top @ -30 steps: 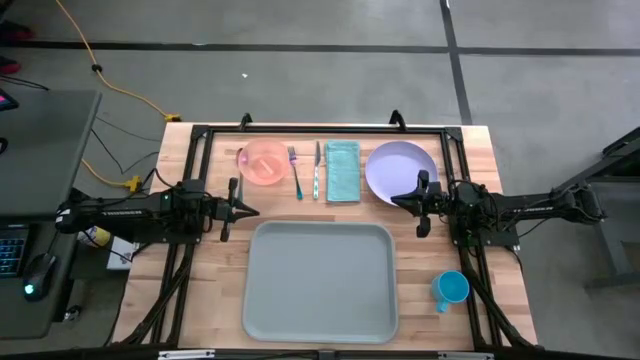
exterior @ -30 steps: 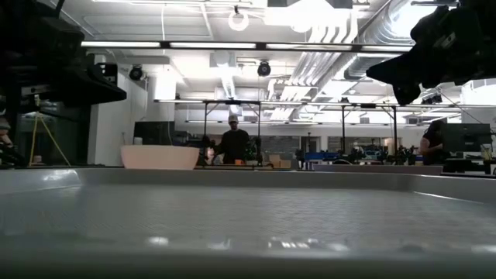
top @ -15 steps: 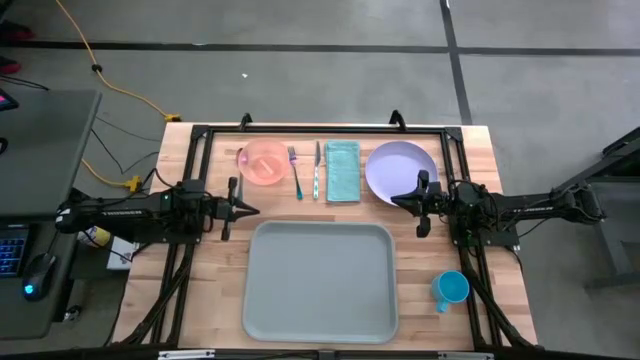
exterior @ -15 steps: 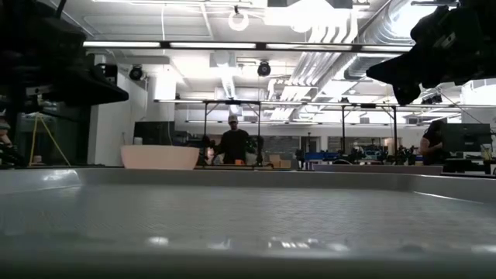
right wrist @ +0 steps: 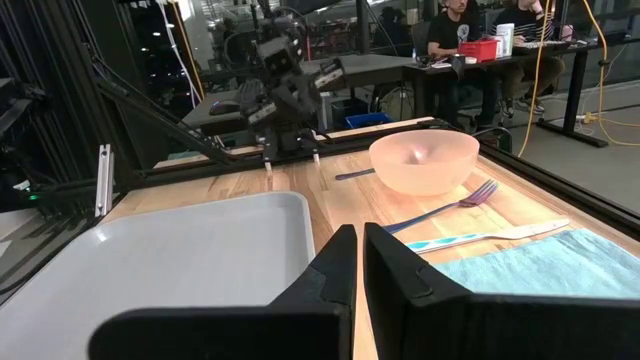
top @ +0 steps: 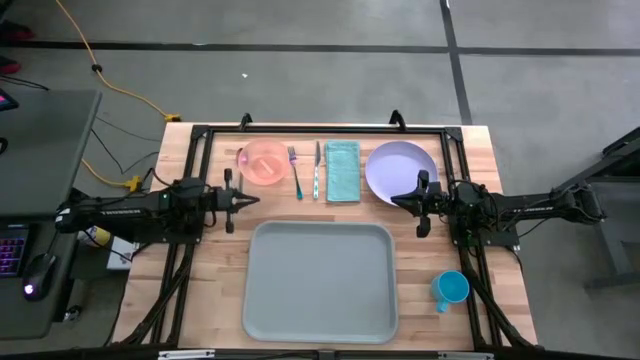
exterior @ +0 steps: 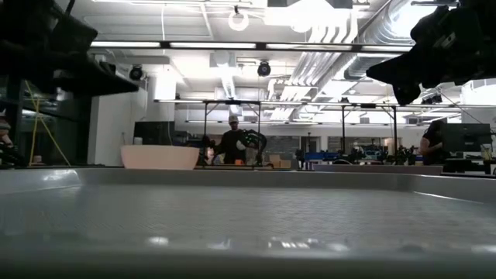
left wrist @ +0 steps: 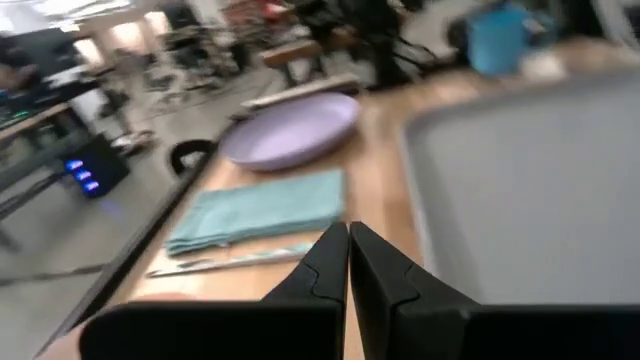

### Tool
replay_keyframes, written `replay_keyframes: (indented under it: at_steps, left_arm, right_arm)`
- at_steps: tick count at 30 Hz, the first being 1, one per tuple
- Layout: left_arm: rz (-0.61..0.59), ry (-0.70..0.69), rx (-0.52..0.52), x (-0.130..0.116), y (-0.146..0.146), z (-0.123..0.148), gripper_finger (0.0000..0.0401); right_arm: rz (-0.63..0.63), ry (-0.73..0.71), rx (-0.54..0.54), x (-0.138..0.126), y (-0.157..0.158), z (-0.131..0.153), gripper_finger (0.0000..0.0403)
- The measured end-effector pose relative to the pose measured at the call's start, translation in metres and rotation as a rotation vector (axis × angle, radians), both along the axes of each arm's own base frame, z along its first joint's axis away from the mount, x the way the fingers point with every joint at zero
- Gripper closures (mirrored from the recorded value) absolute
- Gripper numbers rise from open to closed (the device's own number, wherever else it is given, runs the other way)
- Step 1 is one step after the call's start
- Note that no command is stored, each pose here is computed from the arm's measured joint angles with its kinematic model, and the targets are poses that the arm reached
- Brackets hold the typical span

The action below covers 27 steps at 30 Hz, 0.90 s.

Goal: Set up tray
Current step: Put the blue mug on the gray tray

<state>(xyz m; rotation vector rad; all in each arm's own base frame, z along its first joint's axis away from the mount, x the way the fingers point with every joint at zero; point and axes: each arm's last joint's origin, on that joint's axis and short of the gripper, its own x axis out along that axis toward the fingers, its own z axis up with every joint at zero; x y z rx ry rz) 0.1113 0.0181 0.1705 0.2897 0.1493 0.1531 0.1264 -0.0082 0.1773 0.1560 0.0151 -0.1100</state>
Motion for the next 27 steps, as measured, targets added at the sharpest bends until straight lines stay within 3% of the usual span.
replay_keyframes:
  at_steps: [10, 17, 23, 27]
  left_arm:
    - [0.056, -0.049, -0.074, 0.000, 0.001, 0.009, 0.0355]
    - [0.055, -0.129, -0.083, 0.000, 0.001, 0.017, 0.0355]
    - [0.055, -0.183, -0.095, 0.000, 0.001, 0.022, 0.0355]
    - [0.053, -0.216, -0.090, 0.000, 0.001, 0.025, 0.0355]
  right_arm:
    - [0.000, -0.009, 0.004, 0.000, 0.000, 0.001, 0.0402]
    - [-0.001, -0.084, 0.205, 0.000, 0.000, 0.006, 0.0402]
    - [0.034, -0.294, 0.284, -0.003, 0.000, 0.025, 0.0402]
    - [0.051, -0.493, 0.191, -0.009, 0.001, 0.044, 0.0402]
